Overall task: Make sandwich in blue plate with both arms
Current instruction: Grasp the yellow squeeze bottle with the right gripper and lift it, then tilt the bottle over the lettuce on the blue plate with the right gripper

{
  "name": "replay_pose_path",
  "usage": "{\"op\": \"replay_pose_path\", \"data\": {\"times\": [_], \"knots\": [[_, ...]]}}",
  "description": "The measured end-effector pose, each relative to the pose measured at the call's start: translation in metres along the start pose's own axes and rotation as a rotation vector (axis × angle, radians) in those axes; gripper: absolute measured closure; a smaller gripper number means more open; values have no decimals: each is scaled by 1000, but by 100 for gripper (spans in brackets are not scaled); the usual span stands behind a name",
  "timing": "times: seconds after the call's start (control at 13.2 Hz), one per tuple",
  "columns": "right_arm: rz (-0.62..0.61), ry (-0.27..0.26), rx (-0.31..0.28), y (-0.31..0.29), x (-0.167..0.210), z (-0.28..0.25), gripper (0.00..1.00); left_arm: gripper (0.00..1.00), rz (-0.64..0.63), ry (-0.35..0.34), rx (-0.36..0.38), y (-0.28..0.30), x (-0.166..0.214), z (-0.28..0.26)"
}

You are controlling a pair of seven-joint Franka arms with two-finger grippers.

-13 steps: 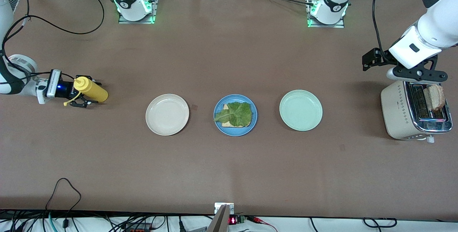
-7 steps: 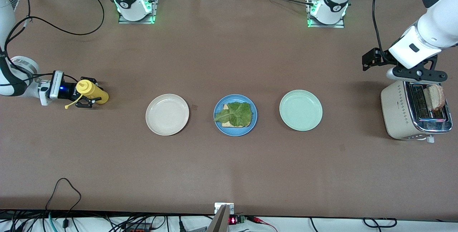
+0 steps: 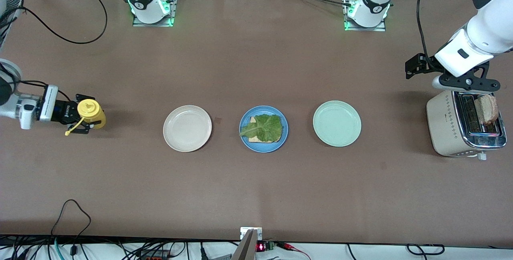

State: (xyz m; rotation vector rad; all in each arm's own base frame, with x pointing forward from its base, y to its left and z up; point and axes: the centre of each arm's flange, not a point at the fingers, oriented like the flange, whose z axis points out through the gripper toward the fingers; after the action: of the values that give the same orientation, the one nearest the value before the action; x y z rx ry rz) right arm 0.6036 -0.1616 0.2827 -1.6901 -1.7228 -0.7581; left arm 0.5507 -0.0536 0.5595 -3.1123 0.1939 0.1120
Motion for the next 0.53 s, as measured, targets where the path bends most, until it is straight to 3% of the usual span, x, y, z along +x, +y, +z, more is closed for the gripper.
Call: {"op": "replay_pose_path", "data": {"times": [0.23, 0.53], "knots": [[42, -194, -16, 16, 96, -5, 56, 0, 1, 0, 0, 1, 0, 0], [98, -428, -41, 21, 199, 49, 56, 0, 2, -1, 0, 1, 0, 0]]}}
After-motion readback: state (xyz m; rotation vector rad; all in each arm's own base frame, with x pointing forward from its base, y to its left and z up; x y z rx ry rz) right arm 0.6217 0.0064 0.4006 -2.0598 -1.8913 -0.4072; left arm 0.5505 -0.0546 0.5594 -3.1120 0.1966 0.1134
